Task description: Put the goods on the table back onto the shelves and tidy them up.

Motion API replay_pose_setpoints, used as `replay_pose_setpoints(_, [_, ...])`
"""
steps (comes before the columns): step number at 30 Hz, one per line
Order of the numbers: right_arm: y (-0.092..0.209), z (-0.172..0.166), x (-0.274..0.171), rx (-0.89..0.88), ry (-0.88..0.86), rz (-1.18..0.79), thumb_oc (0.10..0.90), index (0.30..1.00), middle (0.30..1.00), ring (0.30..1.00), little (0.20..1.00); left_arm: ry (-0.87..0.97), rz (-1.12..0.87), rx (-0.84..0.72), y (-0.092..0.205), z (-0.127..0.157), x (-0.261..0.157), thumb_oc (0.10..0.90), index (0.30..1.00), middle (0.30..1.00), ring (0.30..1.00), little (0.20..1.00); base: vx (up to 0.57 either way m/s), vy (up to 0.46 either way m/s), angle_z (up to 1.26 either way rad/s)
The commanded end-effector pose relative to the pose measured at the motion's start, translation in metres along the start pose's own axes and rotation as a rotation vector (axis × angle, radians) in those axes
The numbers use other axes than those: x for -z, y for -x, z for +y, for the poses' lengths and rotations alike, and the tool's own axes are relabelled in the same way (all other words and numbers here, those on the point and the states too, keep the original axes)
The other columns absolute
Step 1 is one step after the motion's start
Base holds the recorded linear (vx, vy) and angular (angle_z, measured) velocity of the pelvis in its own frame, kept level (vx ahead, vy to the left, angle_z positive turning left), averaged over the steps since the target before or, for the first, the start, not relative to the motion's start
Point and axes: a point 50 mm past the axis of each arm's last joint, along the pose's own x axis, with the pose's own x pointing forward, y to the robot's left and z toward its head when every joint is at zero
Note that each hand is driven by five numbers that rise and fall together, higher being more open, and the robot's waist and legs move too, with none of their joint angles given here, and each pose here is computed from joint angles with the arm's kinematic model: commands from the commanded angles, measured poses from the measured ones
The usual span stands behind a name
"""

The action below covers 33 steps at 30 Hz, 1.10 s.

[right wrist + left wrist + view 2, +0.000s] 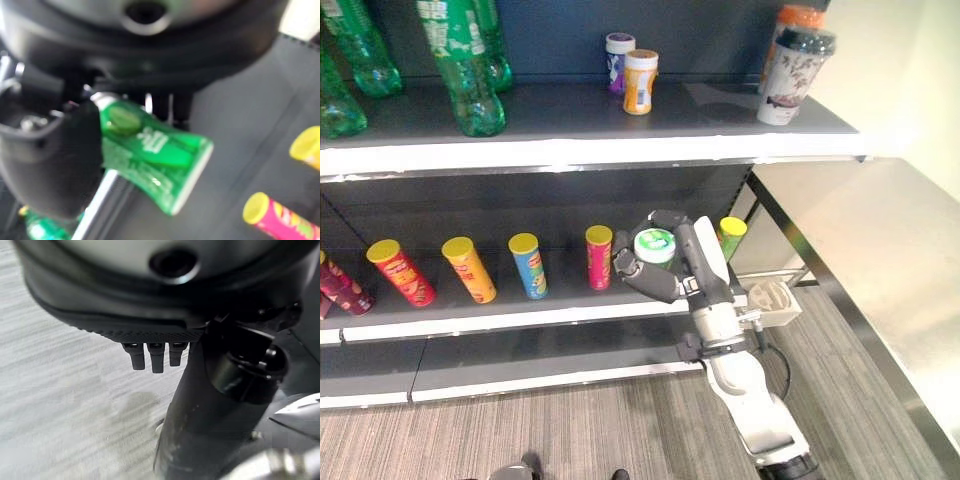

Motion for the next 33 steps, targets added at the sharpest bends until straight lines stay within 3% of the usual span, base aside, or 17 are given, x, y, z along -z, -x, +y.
replay_pose_setpoints(1, [-0.014,-0.022,-0.048,0.118,0.019,-0.291,0.4,0.3,0.3,0.3,0.3,0.006,-0.166,0.054,-0.002,-0.023,-0.045,0.8,0.9,0.9,0.9,0.9,0.11,0.111,-0.23])
replay_pose_setpoints(11, [0.006,-0.029,-0.038,0.131,0.001,-0.207,0.4,0.3,0.3,0.3,0.3,-0.048,-0.124,0.065,-0.003,-0.023,-0.036,0.8,0.9,0.9,0.9,0.9,0.08,0.092,-0.07])
replay_pose_setpoints(14, [0.015,-0.04,-0.046,0.074,-0.155,-0.24,0.4,0.3,0.3,0.3,0.3,-0.044,-0.11,0.089,-0.003,-0.024,-0.033,0.8,0.9,0.9,0.9,0.9,0.0,0.044,-0.04])
replay_pose_setpoints(18, [0.017,-0.054,-0.053,0.061,-0.169,-0.272,0.4,0.3,0.3,0.3,0.3,-0.034,-0.096,0.104,-0.002,-0.024,-0.029,0.8,0.9,0.9,0.9,0.9,-0.01,0.025,-0.05])
replay_pose_setpoints(21, [0.004,-0.084,-0.072,-0.007,-0.287,-0.391,0.4,0.3,0.3,0.3,0.3,0.024,-0.06,0.116,-0.003,-0.02,-0.023,0.8,0.9,0.9,0.9,0.9,-0.03,0.035,-0.2])
replay_pose_setpoints(24, [-0.008,-0.091,-0.087,-0.048,-0.32,-0.474,0.4,0.3,0.3,0.3,0.3,0.029,-0.062,0.103,-0.004,-0.013,-0.025,0.8,0.9,0.9,0.9,0.9,-0.07,0.046,-0.43])
replay_pose_setpoints(33, [-0.036,-0.103,-0.127,-0.129,-0.407,-0.652,0.4,0.3,0.3,0.3,0.3,-0.158,-0.107,0.123,-0.007,-0.008,-0.037,0.8,0.9,0.9,0.9,0.9,-0.01,-0.025,-0.33])
